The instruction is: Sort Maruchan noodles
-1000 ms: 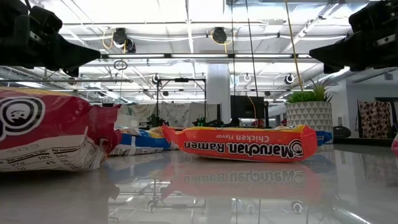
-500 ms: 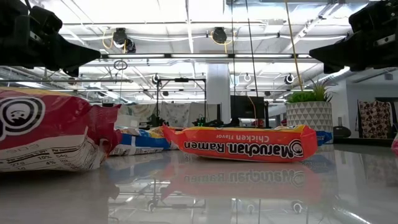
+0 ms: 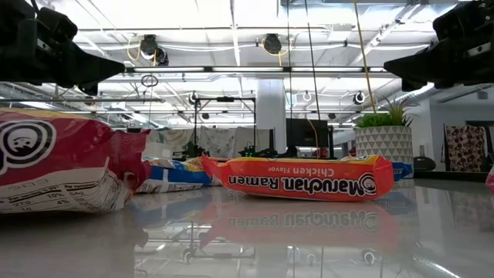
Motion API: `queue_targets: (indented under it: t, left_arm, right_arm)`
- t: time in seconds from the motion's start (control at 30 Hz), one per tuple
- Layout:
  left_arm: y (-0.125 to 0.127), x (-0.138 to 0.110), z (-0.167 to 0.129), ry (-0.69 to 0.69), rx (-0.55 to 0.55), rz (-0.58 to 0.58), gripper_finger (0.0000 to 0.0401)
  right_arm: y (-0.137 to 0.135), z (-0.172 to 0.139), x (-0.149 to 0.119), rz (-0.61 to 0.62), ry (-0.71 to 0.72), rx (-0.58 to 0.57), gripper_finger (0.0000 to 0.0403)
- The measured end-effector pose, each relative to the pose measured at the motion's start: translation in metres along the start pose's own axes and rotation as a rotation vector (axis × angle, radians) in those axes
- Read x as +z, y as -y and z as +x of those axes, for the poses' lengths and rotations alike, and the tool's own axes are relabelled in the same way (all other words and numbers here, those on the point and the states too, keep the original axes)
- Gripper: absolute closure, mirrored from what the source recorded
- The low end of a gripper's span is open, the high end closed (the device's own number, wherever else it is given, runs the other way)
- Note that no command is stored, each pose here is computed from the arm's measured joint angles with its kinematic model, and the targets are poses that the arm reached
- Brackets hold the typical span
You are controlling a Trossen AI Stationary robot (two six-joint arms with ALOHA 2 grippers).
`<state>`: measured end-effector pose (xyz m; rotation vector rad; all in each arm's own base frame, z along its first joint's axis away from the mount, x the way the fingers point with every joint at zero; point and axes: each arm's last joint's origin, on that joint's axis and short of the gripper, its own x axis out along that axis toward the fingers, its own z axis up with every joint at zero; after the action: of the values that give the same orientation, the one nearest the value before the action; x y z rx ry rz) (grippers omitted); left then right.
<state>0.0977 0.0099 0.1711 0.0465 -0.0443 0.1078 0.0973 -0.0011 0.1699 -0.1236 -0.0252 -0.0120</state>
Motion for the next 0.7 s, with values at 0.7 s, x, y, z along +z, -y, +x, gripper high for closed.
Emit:
queue_targets:
  t: [0.7]
  left_arm:
    - [0.0000, 0.0000, 0.0000, 0.000, 0.000, 0.000, 0.0397]
  right_arm:
    - [-0.0005, 0.0000, 0.0015, 0.332, 0.014, 0.026, 0.0403]
